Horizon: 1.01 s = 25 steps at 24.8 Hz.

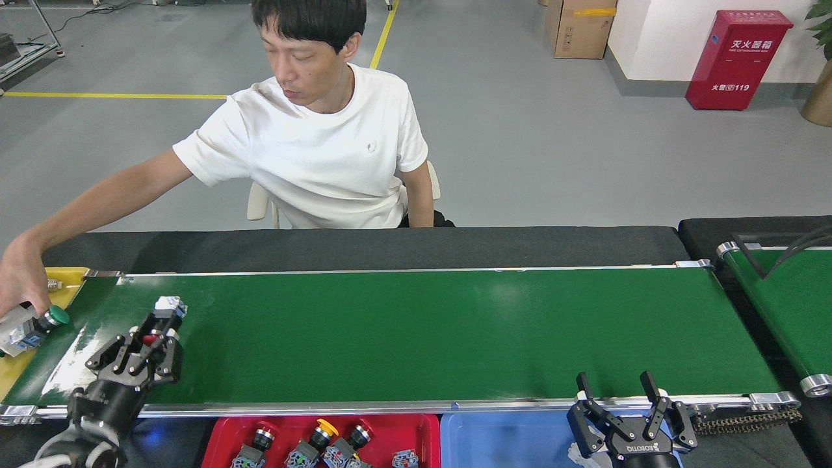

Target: Pick switch part from conveyor to tray

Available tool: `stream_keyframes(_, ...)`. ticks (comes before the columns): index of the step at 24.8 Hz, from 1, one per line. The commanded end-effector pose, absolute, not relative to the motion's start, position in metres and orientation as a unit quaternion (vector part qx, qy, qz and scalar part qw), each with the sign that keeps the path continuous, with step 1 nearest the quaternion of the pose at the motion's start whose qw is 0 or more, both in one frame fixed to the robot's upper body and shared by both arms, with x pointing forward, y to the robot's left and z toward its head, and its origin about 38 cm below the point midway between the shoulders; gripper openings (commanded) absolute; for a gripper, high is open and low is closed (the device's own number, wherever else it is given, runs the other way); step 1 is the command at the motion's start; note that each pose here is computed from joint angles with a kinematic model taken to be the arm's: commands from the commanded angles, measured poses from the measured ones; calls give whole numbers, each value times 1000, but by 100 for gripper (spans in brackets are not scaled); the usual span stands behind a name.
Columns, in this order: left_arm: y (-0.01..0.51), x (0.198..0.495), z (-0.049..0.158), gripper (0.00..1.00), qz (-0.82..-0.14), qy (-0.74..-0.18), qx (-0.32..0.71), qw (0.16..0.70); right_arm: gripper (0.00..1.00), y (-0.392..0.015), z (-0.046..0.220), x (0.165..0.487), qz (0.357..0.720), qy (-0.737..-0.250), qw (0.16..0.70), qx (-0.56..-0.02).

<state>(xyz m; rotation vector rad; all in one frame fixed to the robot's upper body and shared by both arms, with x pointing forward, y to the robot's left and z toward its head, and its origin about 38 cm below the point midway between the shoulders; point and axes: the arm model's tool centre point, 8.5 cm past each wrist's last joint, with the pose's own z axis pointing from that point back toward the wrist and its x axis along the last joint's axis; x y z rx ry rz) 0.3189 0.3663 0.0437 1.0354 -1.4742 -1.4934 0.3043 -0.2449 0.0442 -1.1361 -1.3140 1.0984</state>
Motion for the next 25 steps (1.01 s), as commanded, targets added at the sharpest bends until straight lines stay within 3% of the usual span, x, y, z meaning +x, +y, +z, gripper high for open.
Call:
stream_keyframes(1, 347, 296, 63, 8, -591, -614, 389, 349, 99, -245, 51, 308, 452, -555, 512, -475)
stream_keyframes(6, 306, 229, 60, 14, -612, -637, 333, 329, 99, -243, 51, 308, 456, -560, 508, -469)
stream_keyframes(9, 291, 210, 49, 26, -629, -627, 322, 328, 99, -242, 51, 308, 460, -568, 504, -460)
stream_keyframes(13, 289, 207, 45, 62, -639, -619, 322, 324, 99, -242, 52, 309, 457, -571, 505, -458)
stream_keyframes(15, 289, 206, 44, 100, -638, -618, 322, 327, 99, -243, 53, 308, 459, -572, 503, -457)
stream_keyframes(21, 283, 206, 42, 100, -628, -623, 322, 338, 99, -255, 55, 307, 466, -580, 499, -445)
stream_keyframes(25, 292, 217, 43, 100, -596, -605, 361, 385, 99, -256, 65, 305, 456, -586, 497, -449)
